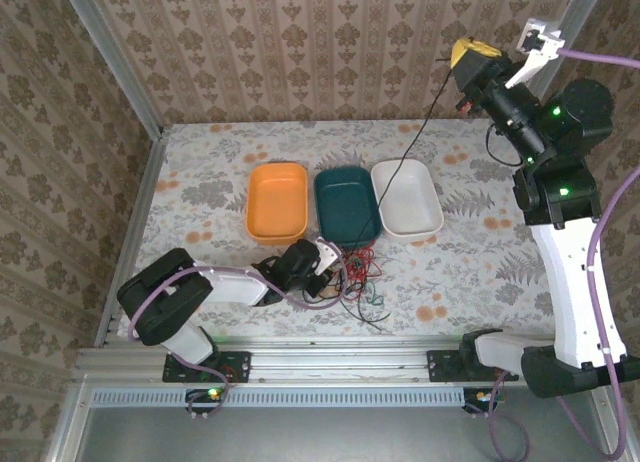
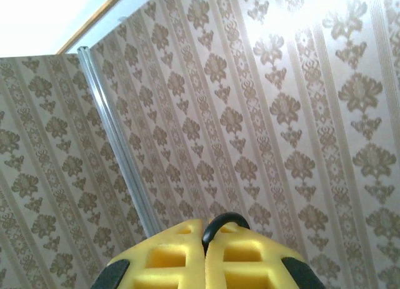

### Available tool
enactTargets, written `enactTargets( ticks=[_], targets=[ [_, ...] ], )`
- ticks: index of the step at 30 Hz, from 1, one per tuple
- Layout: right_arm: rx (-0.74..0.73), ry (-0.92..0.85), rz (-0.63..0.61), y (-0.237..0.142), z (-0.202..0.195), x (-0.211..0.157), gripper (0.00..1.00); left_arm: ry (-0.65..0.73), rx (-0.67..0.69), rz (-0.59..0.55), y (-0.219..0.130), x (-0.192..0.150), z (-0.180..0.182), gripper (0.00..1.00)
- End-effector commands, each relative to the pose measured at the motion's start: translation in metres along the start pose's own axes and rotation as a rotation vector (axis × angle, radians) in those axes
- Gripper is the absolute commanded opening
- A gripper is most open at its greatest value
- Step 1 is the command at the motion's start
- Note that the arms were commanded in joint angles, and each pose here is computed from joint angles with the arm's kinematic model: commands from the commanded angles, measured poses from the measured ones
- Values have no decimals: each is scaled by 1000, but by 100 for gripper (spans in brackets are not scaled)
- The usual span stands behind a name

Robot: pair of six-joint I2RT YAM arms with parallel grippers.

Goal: Untangle the cables

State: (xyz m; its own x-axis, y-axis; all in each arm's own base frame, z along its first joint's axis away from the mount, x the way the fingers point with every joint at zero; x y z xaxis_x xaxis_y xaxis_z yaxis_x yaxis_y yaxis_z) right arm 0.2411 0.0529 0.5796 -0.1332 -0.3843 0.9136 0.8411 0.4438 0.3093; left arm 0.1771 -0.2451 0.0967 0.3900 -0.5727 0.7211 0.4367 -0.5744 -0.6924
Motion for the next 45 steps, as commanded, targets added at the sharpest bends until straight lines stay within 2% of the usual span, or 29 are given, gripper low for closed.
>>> enactTargets(
  ticks=[1,22,28,30,33,36,39,45],
  targets=[
    [16,-85,-171,-8,14,36,0,0,26,94,5,-21,0,0],
    [-173,-398,-440,-23,36,118,0,-27,56,143,12,-36,2,0],
    [-257,-429,-560,-36,43,144,0,-31,57,152,13,-38,2,0],
    [-269,-408,-532,-22,35,141,0,-32,61,154,13,-38,3,0],
    [-220,-338,-375,-6,28,128,0,-33,63,151,13,-38,3,0],
    [-160,-196,-123,19,11,86,0,-31,60,135,11,-37,2,0],
    [-124,-105,62,36,0,35,0,-32,64,124,9,-38,3,0],
    [-195,17,304,51,-23,-64,0,-28,50,113,8,-38,1,0]
  ],
)
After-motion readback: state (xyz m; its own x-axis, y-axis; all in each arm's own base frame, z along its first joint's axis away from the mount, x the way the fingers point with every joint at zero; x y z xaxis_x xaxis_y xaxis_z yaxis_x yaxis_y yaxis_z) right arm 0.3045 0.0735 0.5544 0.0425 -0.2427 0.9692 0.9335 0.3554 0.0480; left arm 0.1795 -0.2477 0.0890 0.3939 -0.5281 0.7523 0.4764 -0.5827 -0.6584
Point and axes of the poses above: each hand's point on the last joint's axis, 136 mm out from that joint toward the fingers, its own y axis out along the fingers, its own z axis along the line the jaws close on, x = y × z, the point moved 10 cm from there along -y, back along the fingers
